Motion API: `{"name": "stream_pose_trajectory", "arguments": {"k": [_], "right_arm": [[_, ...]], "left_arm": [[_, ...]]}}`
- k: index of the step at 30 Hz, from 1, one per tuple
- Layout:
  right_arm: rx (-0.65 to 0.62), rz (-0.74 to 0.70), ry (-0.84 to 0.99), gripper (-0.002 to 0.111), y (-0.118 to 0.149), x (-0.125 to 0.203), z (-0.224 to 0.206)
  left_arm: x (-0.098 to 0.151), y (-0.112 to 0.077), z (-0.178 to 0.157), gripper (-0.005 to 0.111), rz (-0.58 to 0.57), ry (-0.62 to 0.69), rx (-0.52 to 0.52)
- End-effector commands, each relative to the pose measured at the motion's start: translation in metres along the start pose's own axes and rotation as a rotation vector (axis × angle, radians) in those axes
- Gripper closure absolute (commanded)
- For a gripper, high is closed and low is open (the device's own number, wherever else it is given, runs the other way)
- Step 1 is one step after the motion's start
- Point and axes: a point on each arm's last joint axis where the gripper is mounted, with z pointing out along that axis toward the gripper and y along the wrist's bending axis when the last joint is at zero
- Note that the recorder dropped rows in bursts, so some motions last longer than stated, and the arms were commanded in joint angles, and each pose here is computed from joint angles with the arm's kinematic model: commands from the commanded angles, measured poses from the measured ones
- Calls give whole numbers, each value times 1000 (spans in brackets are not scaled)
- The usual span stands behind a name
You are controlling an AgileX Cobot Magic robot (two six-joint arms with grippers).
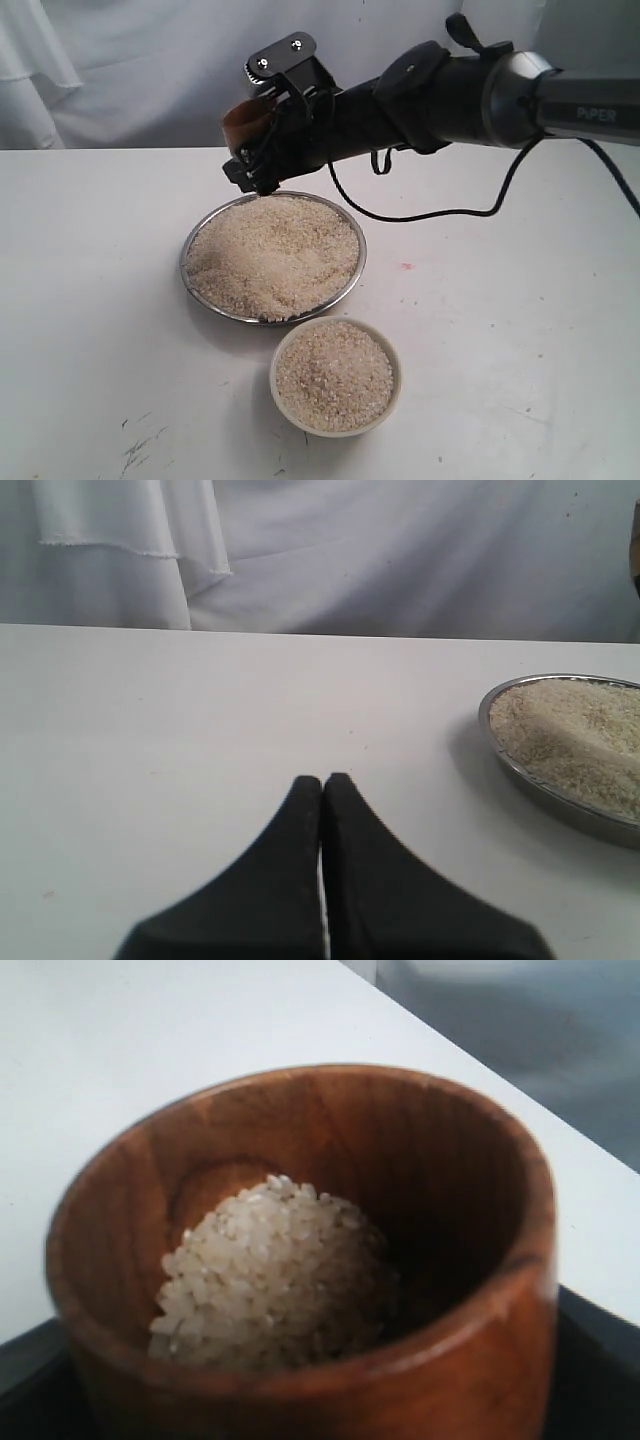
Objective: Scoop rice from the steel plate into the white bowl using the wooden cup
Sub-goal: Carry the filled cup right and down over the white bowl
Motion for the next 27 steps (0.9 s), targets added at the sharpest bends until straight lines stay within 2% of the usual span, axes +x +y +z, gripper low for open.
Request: {"name": "stream_pose_trajectory", "arguments": {"k": [1, 11, 27], "right_arm": [[40, -45, 14, 108, 4, 8, -17], [120, -123, 62, 108, 15, 33, -57], [138, -170, 121, 108, 43, 71, -120]], "left_arm": [[1, 0, 0, 107, -4, -7, 2], [1, 0, 0, 107, -4, -7, 2], [1, 0, 0, 107, -4, -7, 2]]}}
